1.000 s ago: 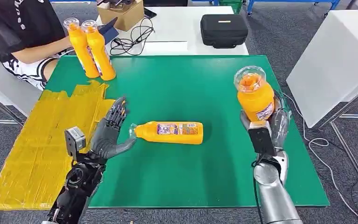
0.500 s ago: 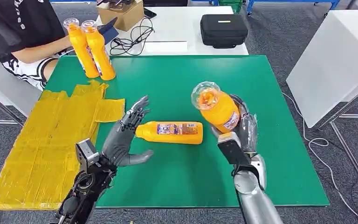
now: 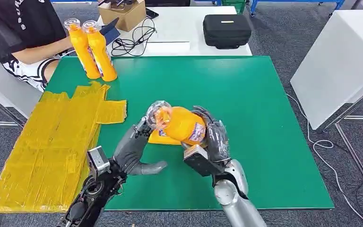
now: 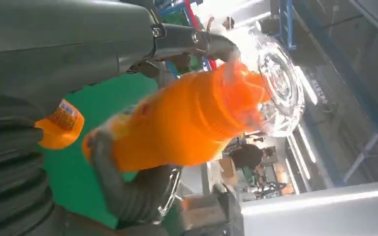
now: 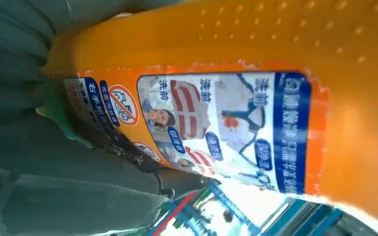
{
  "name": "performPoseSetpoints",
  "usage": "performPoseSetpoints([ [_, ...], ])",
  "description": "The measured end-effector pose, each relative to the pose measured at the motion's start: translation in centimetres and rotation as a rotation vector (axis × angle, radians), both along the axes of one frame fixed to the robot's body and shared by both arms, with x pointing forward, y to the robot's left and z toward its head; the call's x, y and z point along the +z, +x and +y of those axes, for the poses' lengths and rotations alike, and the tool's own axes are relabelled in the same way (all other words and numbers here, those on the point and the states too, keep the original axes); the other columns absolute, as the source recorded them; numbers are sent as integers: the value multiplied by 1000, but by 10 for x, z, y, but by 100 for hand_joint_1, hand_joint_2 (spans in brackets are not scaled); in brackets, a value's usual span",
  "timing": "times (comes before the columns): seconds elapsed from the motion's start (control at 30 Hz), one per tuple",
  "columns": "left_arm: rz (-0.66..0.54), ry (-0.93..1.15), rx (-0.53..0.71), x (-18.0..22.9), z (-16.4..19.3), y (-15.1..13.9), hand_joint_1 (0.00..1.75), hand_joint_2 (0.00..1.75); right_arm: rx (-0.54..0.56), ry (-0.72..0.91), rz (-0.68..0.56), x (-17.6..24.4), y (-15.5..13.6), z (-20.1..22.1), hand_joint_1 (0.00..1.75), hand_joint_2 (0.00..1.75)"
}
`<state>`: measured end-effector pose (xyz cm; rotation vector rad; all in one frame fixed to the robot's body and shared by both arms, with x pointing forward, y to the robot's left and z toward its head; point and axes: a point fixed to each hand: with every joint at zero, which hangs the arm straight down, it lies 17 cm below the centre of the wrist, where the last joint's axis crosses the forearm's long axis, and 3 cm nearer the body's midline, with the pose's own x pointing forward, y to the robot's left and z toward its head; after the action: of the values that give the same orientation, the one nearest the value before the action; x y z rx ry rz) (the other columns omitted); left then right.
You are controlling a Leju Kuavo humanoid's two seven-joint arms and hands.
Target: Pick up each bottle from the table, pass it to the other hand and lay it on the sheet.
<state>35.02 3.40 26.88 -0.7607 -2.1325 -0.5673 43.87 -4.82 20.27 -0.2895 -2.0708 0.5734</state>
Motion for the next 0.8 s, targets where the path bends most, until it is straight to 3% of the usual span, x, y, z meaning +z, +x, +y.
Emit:
performPoseSetpoints([
  [0.5,32,-25,54,-4,13,9,0,175,195,-95,-9,-2,-35,83,175,175],
  [0.8,58,-33,86,-12,23,8,0,175,247,-116,2,-7,-45,102,175,175],
])
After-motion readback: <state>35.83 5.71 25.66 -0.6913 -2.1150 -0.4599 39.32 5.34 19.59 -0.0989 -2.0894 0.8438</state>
